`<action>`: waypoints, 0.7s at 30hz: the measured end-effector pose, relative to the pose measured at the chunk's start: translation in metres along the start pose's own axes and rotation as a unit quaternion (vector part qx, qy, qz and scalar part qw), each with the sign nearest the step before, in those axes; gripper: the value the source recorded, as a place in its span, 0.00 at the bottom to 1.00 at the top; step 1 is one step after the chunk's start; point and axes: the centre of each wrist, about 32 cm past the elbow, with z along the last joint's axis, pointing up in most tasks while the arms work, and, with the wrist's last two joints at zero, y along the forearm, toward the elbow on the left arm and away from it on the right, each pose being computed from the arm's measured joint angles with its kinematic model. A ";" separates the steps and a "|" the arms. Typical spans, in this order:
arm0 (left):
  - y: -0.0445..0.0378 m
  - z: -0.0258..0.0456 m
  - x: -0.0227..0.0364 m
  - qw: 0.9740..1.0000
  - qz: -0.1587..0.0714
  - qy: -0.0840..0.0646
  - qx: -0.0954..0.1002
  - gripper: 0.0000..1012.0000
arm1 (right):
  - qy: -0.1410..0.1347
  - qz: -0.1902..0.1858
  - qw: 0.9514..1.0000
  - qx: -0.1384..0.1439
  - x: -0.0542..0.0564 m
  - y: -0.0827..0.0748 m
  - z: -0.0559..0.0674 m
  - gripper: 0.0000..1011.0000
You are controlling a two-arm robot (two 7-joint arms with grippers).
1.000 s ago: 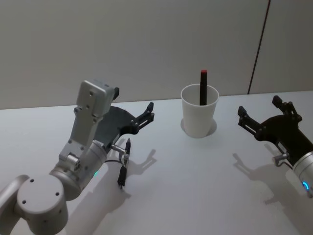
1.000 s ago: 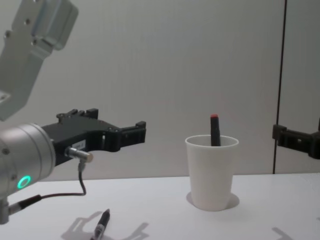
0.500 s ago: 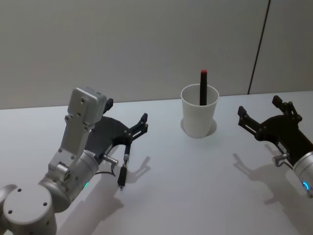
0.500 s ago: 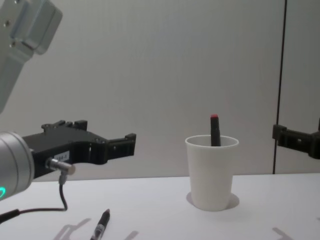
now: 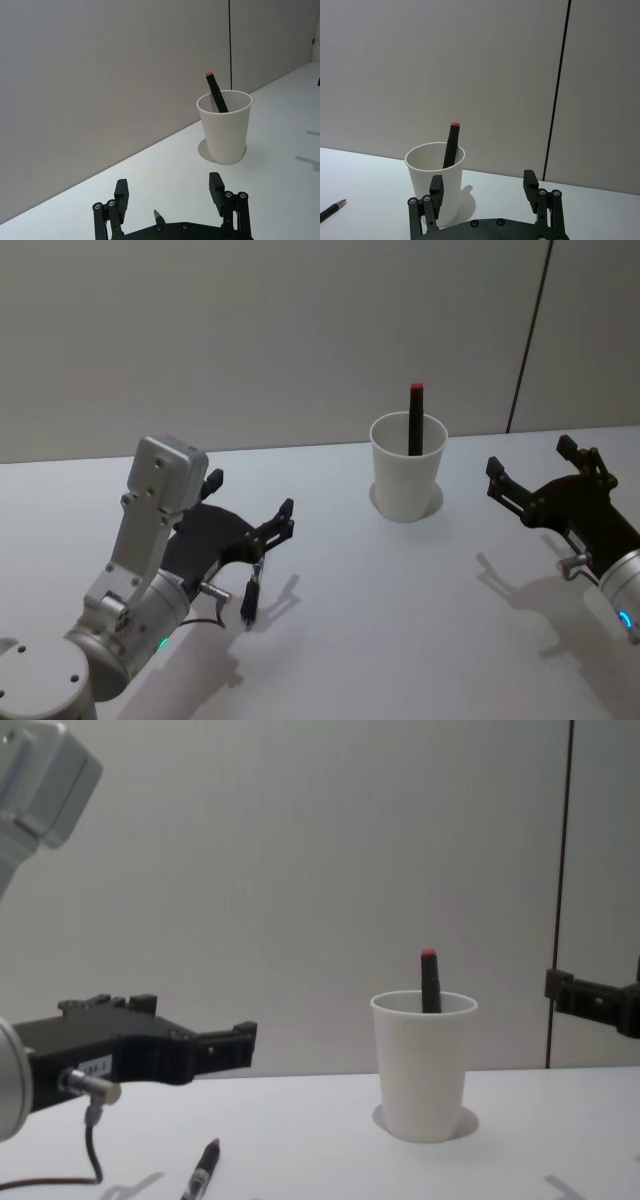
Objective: Place the pen into the pen holder.
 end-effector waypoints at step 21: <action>0.0150 -0.0010 -0.0066 0.998 -0.011 0.018 0.061 0.99 | 0.000 0.000 1.000 0.000 0.000 0.000 0.000 0.99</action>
